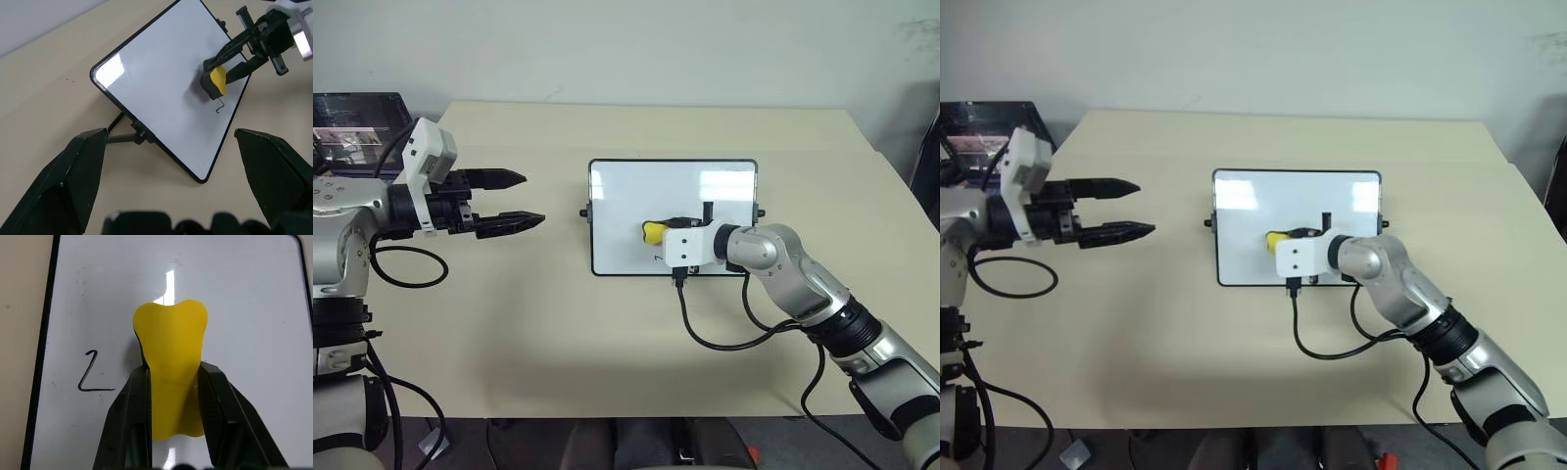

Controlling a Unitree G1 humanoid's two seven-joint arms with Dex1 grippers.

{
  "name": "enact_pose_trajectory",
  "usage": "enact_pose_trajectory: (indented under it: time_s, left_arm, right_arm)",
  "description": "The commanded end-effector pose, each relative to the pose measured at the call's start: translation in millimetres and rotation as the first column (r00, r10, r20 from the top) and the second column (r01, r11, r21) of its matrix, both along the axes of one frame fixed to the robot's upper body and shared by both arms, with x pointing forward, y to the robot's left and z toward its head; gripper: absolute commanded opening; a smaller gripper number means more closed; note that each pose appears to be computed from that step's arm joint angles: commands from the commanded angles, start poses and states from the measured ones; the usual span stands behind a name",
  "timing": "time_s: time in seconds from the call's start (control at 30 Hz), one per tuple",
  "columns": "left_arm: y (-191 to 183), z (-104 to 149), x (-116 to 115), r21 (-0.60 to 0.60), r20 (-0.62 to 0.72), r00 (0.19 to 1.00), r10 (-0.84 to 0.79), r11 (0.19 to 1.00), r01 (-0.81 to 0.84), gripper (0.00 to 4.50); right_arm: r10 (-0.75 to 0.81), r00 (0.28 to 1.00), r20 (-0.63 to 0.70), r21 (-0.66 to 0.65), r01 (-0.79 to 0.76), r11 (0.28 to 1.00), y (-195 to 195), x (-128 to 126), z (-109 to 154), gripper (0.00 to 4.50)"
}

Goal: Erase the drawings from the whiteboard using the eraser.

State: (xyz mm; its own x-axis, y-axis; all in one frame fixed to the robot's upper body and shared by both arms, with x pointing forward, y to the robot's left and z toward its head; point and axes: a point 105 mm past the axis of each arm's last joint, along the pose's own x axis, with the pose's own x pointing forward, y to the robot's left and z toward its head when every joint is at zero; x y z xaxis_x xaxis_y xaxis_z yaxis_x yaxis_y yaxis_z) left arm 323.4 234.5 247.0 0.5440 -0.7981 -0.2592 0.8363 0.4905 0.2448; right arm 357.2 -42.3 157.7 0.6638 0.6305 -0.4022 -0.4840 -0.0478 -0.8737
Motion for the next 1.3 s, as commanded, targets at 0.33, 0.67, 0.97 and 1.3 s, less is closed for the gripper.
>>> enact_pose_trajectory:
  time_s: [0.33,0.67,0.97,1.3]
  left_arm:
    - [-1,17,-2,-0.002,0.062,0.998,-0.003,1.000,0.003,4.50]
    - [-2,18,-1,-0.001,0.063,0.998,-0.006,1.000,0.006,4.50]
    - [0,18,-2,0.005,0.056,0.998,-0.004,1.000,0.004,4.50]
    - [-2,20,0,0.009,0.062,0.998,-0.008,1.000,0.008,4.50]
  right_arm:
    - [-0.122,0.991,0.049,-0.079,0.125,0.989,-5,13,3,0.96]
    - [-0.109,0.993,-0.053,-0.195,0.096,0.976,-3,1,-46,0.96]
    - [-0.107,0.982,-0.155,-0.240,0.068,0.968,-5,-16,-76,0.96]
    - [-0.120,0.969,-0.214,-0.213,0.074,0.974,-6,-22,-78,0.96]
